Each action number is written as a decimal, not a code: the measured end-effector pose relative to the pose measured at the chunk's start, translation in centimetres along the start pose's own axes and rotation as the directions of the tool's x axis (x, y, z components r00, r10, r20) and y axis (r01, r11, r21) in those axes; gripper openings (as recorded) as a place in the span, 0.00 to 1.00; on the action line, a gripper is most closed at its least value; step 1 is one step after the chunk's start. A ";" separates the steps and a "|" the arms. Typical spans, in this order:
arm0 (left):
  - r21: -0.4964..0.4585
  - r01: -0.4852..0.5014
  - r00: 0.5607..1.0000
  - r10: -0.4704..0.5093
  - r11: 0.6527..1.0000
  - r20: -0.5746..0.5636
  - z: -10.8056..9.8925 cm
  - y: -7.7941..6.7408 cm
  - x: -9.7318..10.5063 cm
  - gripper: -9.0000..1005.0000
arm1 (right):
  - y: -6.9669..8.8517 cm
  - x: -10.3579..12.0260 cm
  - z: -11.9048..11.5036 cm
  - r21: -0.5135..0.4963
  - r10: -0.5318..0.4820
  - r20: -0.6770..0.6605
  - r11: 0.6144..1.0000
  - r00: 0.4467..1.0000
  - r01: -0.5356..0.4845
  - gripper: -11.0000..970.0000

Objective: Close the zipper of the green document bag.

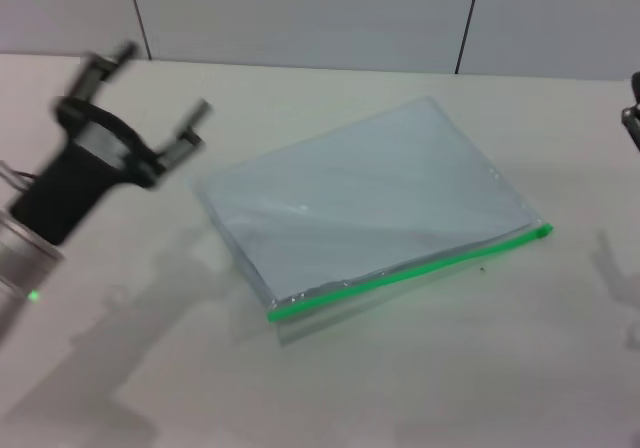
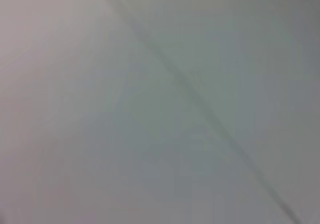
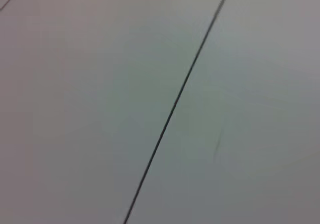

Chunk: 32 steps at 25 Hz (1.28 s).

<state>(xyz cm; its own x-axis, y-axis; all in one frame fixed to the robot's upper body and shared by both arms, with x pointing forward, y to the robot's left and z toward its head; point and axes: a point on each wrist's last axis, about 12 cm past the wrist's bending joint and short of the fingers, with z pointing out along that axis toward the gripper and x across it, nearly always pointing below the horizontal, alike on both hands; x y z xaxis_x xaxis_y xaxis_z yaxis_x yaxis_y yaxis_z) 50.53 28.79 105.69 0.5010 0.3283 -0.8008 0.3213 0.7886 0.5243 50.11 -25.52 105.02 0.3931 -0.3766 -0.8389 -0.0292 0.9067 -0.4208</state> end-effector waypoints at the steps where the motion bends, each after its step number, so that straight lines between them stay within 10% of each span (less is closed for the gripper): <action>1: -0.033 0.028 1.000 -0.029 0.999 -0.005 -0.2 0.4 0.1 0.85 | -0.1 -0.2 -0.1 0.005 0.042 0.016 0.999 0.999 -0.042 0.90; 16: -0.269 0.412 0.911 -0.403 0.871 0.091 -1.5 3.4 0.3 0.85 | -0.5 -0.7 -0.6 0.007 0.194 0.073 0.981 0.978 -0.195 0.90; 32: -0.259 0.436 0.900 -0.420 0.862 0.118 -1.4 3.1 0.0 0.84 | -0.4 -0.8 -0.2 -0.001 0.203 0.082 0.979 0.976 -0.204 0.90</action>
